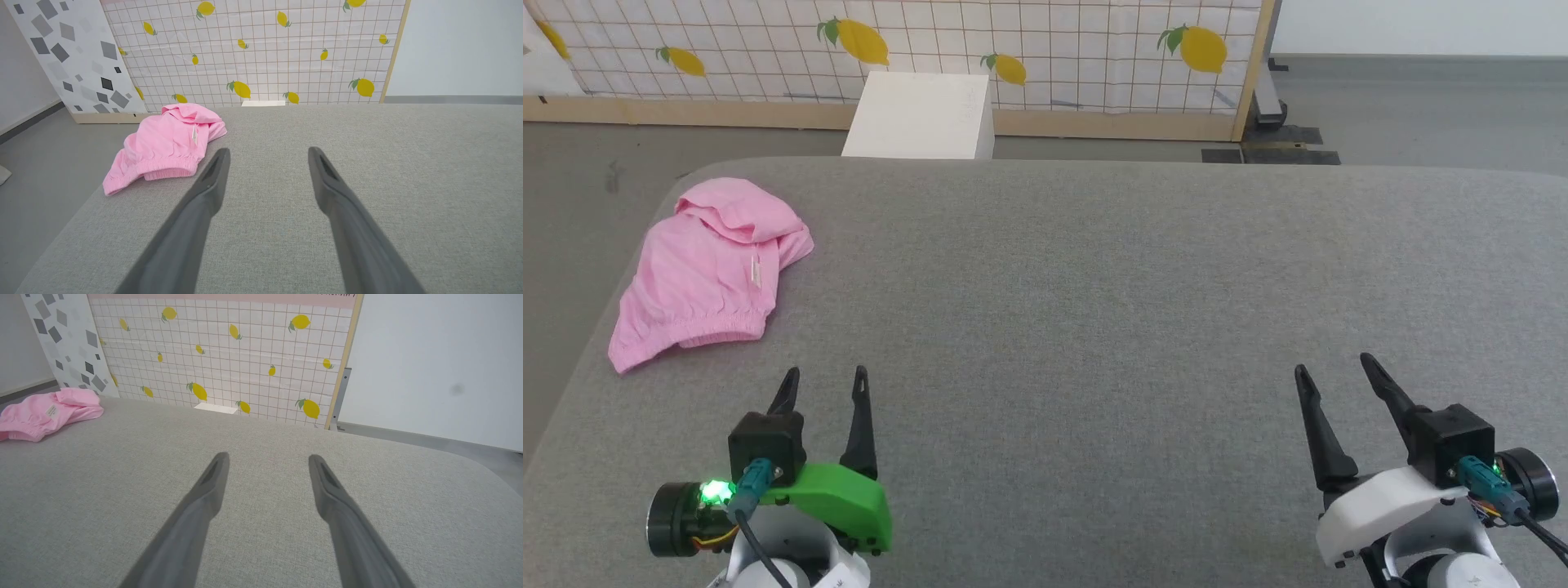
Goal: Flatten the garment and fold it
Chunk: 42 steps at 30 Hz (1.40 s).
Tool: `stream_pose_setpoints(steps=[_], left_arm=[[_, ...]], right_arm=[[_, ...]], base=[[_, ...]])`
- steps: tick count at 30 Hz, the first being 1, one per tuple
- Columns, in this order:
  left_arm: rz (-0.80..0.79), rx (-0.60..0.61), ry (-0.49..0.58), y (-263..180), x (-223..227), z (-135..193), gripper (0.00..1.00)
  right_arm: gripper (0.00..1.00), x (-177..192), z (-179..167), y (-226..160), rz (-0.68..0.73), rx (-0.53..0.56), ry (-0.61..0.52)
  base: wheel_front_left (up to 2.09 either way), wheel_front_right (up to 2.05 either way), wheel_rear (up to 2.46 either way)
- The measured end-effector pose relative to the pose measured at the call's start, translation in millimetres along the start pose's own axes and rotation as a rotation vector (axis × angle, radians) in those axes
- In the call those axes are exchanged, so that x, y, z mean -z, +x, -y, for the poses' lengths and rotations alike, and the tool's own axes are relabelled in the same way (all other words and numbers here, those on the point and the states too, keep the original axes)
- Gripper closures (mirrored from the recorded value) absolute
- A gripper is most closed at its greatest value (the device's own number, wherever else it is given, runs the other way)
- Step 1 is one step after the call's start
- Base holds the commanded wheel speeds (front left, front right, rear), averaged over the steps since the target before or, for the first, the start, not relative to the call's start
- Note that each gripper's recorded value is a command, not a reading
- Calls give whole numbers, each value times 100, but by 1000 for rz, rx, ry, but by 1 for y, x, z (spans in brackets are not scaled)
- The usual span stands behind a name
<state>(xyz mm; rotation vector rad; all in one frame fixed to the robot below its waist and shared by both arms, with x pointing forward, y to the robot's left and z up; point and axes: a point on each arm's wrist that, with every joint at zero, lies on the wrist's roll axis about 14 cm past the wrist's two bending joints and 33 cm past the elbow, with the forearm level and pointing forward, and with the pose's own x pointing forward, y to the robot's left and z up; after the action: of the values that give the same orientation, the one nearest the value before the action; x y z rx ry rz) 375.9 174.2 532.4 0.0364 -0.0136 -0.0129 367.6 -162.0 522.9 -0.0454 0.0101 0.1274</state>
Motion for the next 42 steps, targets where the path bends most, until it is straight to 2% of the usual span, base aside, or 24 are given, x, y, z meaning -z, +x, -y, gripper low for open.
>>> stream_pose_setpoints(steps=[21,33,42], left_arm=[[-4,5,0,1,2,2,0],[-11,9,3,2,4,3,0],[-14,13,8,2,5,4,0]], right_arm=[[0,-2,2,0,14,6,15],[0,-2,12,0,22,37,84],[0,0,15,0,18,43,90]], base=[[0,0,0],[0,0,0],[0,0,0]])
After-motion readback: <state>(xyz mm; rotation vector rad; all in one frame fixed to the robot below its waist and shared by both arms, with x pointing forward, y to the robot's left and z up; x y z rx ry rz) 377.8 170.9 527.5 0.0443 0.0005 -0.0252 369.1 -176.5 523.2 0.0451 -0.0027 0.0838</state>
